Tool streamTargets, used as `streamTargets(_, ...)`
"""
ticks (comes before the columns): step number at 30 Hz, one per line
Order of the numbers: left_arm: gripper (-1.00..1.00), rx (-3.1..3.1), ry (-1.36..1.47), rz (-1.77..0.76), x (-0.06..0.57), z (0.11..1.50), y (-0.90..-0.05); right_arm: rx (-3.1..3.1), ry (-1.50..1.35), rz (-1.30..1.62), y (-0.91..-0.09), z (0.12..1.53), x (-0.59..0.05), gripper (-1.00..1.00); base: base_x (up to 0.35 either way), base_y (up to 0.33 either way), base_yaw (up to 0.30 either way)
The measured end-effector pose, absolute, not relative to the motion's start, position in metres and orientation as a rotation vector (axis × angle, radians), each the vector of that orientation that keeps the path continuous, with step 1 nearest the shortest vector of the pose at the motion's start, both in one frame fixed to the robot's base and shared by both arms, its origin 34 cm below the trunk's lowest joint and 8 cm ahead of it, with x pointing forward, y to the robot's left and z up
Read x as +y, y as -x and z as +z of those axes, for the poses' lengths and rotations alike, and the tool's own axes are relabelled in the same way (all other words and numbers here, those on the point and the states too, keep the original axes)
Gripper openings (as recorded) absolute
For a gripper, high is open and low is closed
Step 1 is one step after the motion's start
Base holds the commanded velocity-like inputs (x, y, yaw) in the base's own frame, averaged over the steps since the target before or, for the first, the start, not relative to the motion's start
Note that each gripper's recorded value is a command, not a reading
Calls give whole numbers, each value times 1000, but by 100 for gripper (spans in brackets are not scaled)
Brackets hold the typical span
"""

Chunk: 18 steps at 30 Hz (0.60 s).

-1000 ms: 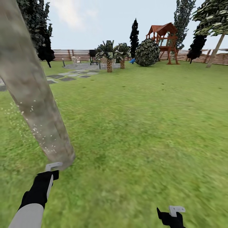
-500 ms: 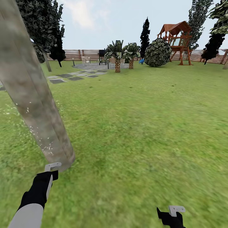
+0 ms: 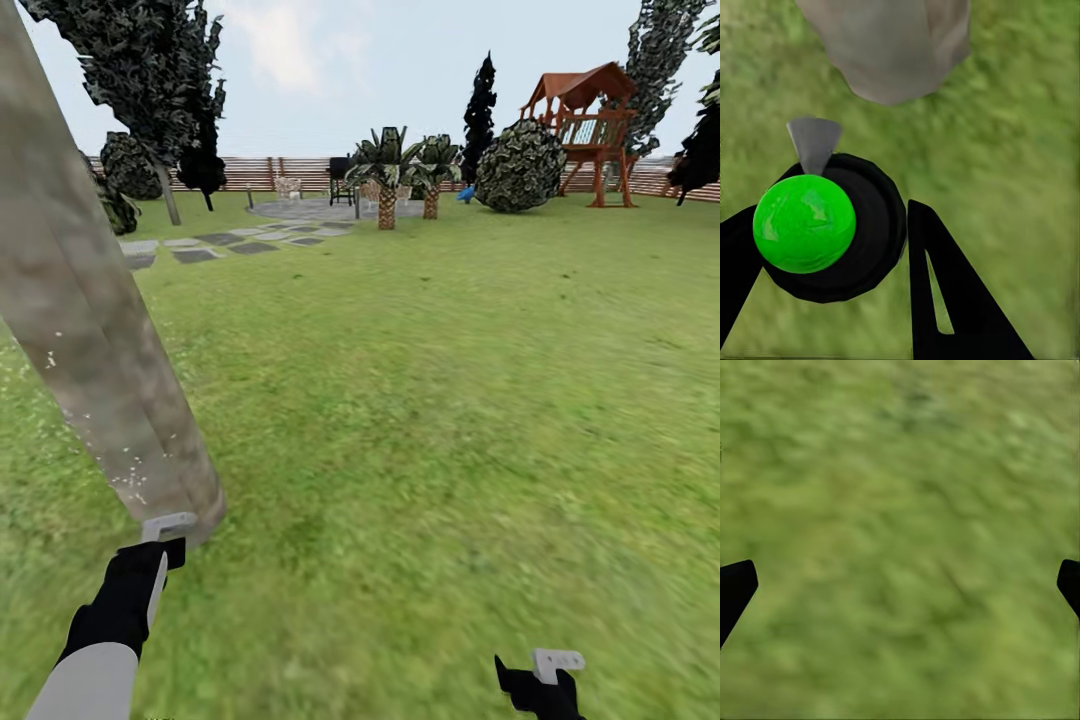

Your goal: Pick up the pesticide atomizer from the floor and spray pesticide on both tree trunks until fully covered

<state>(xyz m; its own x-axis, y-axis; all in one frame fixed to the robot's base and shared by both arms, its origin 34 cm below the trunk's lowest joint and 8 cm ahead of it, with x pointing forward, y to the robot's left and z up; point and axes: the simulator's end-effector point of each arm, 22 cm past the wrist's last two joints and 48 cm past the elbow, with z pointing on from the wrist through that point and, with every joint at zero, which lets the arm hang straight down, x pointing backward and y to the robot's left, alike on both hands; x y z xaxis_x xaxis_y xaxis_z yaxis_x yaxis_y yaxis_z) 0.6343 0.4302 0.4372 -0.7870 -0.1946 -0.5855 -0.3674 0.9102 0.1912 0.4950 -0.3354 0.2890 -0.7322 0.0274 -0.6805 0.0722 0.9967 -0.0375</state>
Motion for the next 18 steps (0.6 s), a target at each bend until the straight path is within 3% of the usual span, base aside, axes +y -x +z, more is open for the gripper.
streamTargets(18,-100,2493,400,395,428,437,-634,2392,-69,-79,-495,289,-335,100,112,-267,268)
